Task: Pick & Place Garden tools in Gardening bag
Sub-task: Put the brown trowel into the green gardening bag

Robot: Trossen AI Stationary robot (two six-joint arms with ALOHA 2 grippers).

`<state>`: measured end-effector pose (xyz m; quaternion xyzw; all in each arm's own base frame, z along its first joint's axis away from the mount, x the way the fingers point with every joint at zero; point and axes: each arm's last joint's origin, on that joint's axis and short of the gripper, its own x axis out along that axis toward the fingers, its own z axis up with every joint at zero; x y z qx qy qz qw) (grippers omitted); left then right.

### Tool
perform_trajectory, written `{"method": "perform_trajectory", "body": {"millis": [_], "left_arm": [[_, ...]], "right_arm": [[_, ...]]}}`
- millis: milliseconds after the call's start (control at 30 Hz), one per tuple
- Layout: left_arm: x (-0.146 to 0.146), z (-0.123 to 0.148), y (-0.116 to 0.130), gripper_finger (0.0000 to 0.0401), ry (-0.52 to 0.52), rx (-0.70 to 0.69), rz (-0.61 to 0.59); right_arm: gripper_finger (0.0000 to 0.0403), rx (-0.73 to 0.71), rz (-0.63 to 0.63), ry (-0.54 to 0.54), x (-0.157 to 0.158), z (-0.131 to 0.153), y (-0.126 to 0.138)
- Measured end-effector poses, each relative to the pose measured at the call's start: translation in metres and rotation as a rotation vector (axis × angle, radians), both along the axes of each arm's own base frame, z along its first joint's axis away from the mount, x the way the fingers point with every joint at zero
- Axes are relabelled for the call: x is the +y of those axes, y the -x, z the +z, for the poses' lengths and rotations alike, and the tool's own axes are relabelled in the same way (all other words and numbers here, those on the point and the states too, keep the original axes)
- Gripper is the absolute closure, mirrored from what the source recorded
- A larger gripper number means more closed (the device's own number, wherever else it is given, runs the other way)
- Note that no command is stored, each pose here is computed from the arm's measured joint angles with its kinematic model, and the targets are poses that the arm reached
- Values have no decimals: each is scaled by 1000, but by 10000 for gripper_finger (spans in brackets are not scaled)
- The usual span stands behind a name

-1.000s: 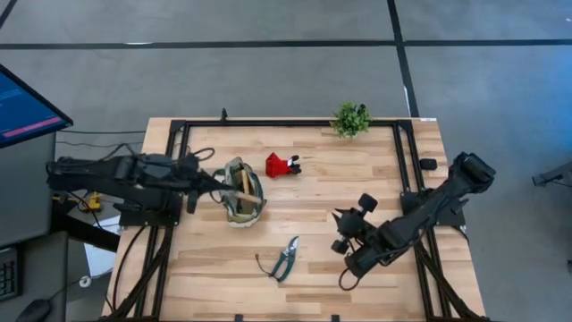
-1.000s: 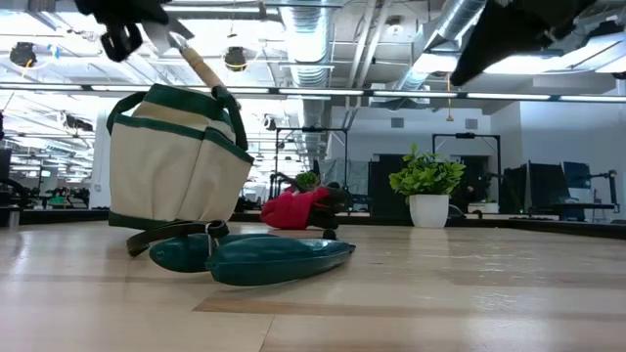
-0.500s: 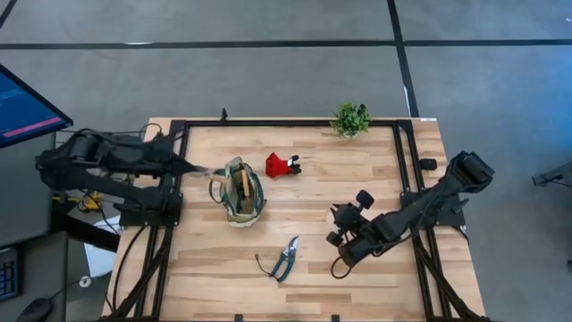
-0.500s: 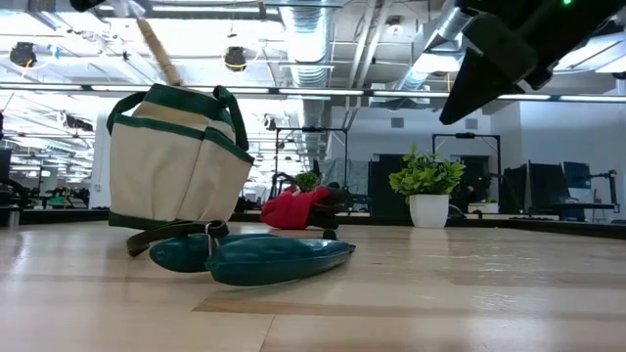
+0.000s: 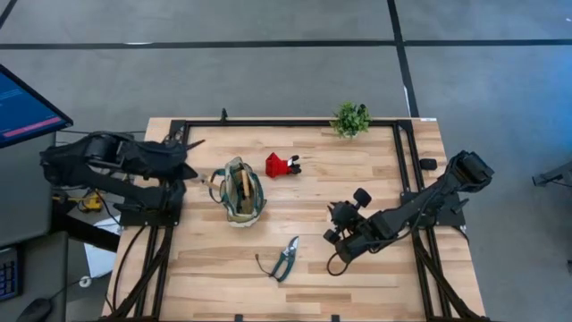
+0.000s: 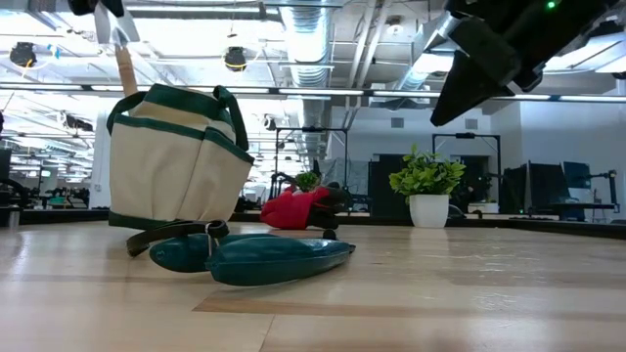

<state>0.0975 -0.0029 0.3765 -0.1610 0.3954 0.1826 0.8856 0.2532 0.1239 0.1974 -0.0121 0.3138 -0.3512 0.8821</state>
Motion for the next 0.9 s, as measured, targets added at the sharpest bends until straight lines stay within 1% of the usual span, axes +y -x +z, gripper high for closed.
{"method": "perform_trajectory", "body": {"millis": [200,267,400,600,700,900], "left_arm": [[-1,-4,-14,399,-9,42,4],[-1,-5,-20,399,-26,44,16],[-3,-8,-32,399,-24,25,6],[-4,-33,-38,399,-6,94,6],[-5,-44,-42,399,3,80,10],[-7,-73,-52,399,45,54,-19]], "right_arm": [[356,1,3,1,0,0,0],[356,3,6,3,0,0,0],[356,6,8,6,1,0,0],[356,7,10,7,1,0,0],[356,7,10,7,1,0,0],[356,7,10,7,1,0,0]]}}
